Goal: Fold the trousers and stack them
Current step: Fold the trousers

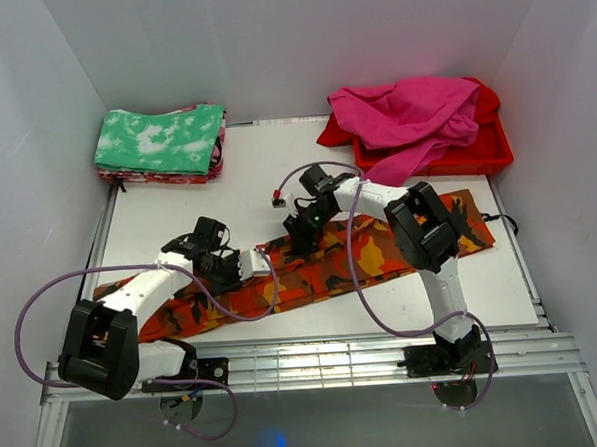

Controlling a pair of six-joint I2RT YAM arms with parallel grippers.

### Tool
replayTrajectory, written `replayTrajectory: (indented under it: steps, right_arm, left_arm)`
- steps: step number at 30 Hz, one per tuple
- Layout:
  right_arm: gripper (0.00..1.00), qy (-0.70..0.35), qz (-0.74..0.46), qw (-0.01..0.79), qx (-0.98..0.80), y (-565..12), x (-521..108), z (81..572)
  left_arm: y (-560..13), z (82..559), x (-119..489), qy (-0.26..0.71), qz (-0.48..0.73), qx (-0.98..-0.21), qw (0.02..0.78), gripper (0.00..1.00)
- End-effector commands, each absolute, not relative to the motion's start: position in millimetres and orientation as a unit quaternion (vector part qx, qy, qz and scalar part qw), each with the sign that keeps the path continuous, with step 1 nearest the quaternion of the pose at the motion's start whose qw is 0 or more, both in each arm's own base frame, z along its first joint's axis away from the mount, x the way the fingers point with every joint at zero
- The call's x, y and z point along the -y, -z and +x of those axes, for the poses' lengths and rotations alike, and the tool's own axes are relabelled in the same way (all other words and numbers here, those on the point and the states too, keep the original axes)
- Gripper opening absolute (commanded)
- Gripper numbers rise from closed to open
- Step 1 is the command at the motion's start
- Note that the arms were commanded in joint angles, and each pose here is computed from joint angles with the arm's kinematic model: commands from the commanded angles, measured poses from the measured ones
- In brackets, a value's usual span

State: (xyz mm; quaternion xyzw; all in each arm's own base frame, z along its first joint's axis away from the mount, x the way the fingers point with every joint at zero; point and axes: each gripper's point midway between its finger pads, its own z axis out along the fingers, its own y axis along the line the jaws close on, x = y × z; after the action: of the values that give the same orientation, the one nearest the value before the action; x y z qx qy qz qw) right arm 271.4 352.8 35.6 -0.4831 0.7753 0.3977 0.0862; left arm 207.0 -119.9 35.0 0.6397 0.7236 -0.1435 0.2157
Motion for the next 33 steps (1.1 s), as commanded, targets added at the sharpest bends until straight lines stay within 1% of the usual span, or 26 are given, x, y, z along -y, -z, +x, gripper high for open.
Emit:
replayTrajectory:
  steps: [1, 2, 3, 4, 5, 6, 7, 9, 13, 17, 18, 20, 21, 26, 33]
  right_arm:
    - [0.36, -0.388, -0.495, 0.079, -0.773, -29.9, -347.0, 257.7]
    - [0.35, -0.387, -0.495, 0.081, -0.774, -28.1, -345.7, 255.6]
    - [0.33, -0.386, -0.496, 0.09, -0.772, -32.0, -344.6, 254.0]
    - [0.28, -0.38, -0.495, 0.096, -0.776, -23.4, -341.4, 250.3]
    - [0.26, -0.375, -0.495, 0.104, -0.777, -22.1, -339.8, 249.4]
    - [0.25, -0.371, -0.498, 0.121, -0.775, -27.6, -339.1, 250.4]
    - [0.25, -0.361, -0.499, 0.132, -0.776, -20.1, -335.4, 249.1]
    - [0.26, -0.353, -0.505, 0.154, -0.772, -23.5, -334.0, 250.1]
    - [0.27, -0.309, -0.527, 0.197, -0.767, -16.9, -331.6, 251.8]
    - [0.27, -0.273, -0.552, 0.234, -0.752, -16.2, -331.8, 250.7]
    - [0.27, -0.267, -0.557, 0.246, -0.746, -17.4, -332.0, 250.4]
    - [0.27, -0.254, -0.566, 0.256, -0.741, -16.4, -332.7, 248.4]
    - [0.27, -0.249, -0.57, 0.271, -0.735, -20.6, -335.0, 251.5]
    - [0.27, -0.225, -0.589, 0.291, -0.719, -16.8, -333.5, 242.4]
    - [0.21, -0.184, -0.628, 0.337, -0.677, -17.8, -334.7, 229.5]
  left_arm:
    - [-28.6, 213.9, 107.7, 0.105, 0.626, -0.744, 0.21, 0.31]
    - [-37.5, 219.4, 111.2, 0.104, 0.617, -0.747, 0.225, 0.41]
    - [-45.6, 225.3, 112.2, 0.104, 0.602, -0.754, 0.24, 0.45]
    - [-61.3, 229.5, 117.9, 0.116, 0.575, -0.765, 0.266, 0.47]
    - [-73.1, 237.2, 116.0, 0.119, 0.55, -0.775, 0.286, 0.53]
    - [-93.3, 249.9, 120.1, 0.123, 0.531, -0.776, 0.317, 0.56]
    - [-105.6, 254.4, 123.2, 0.138, 0.496, -0.79, 0.332, 0.58]
    - [-131.8, 271.4, 124.5, 0.141, 0.458, -0.798, 0.366, 0.61]
    - [-147.5, 291.5, 133.7, 0.169, 0.389, -0.824, 0.375, 0.61]
    - [-128.6, 308.8, 139.5, 0.186, 0.344, -0.857, 0.334, 0.6]
    - [-113.9, 312.3, 139.4, 0.187, 0.331, -0.871, 0.311, 0.59]
    - [-108.7, 316.4, 143.4, 0.198, 0.326, -0.875, 0.298, 0.59]
    - [-104.7, 316.2, 146.8, 0.202, 0.323, -0.878, 0.288, 0.59]
    - [-77.3, 306.3, 161.7, 0.207, 0.335, -0.888, 0.239, 0.6]
    - [-67.6, 293.2, 167.4, 0.19, 0.352, -0.887, 0.231, 0.56]
